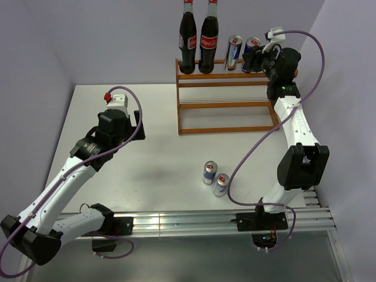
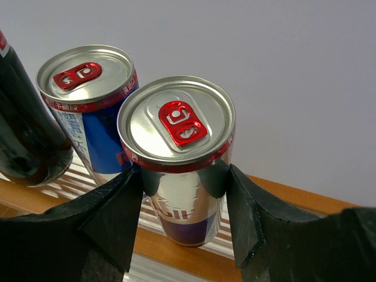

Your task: Place and organize the beverage onto the shelf

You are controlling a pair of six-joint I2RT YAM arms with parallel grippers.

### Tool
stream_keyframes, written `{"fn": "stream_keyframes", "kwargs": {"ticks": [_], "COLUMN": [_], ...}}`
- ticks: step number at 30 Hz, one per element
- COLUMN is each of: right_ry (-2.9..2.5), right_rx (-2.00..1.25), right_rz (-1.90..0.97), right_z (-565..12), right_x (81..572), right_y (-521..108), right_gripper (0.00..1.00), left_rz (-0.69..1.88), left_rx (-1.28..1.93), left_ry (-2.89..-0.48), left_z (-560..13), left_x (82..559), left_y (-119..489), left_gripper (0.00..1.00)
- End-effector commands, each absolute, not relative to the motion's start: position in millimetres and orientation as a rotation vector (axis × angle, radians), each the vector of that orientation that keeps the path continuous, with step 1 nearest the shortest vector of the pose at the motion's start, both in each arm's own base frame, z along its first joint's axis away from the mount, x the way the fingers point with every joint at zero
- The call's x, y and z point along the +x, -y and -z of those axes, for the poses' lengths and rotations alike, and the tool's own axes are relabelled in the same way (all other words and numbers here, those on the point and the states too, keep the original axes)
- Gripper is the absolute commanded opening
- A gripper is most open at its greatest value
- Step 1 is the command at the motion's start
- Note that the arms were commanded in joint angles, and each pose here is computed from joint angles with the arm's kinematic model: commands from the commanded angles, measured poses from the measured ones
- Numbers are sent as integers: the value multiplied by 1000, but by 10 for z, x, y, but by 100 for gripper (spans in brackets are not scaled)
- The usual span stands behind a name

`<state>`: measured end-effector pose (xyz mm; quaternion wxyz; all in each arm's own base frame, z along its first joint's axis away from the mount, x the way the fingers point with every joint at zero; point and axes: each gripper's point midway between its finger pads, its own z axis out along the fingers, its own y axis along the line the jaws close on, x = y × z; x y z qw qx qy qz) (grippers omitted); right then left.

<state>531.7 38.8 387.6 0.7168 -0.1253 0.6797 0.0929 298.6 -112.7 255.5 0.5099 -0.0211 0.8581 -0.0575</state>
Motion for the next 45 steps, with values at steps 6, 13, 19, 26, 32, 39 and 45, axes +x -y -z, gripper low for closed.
{"fn": "stream_keyframes", "kwargs": {"ticks": [6,13,19,26,32,39,45], "right_ry": [-1443,-1484,-1515,-1533,-1573,-1576,-1577], "right_rx": [-333,-363,-386,-388,-385,-348,-339], "right_rz": [-262,-327,-354,-396,-401,-379,-388], "right_z": [-4217,-4064,-4009,-3960,-3909,-3911,-3909], "right_x": [5329,5368,5371,5403,5444,5406,5375], "right_y": [-466,-547,-597,-642,-635,-579,-580], "right_gripper": [0,1,4,9,14,52,93], "left_rz": [175,177,176,173,173,171,175], "left_rx": [-40,-36,-35,-35,-32,-28,-25], "left_ry": [-2014,-2015,-2016,-2019,-2021,-2031,-2032], "left_z": [-2693,-2689,-2686,-2675,-2670,-2644,-2639], "left_x": [3010,3010,3014,3017,3019,3023,3022], "left_y": [1156,1161,1166,1161,1162,1170,1179], "left_gripper": [99,100,99,99,100,99,100]}}
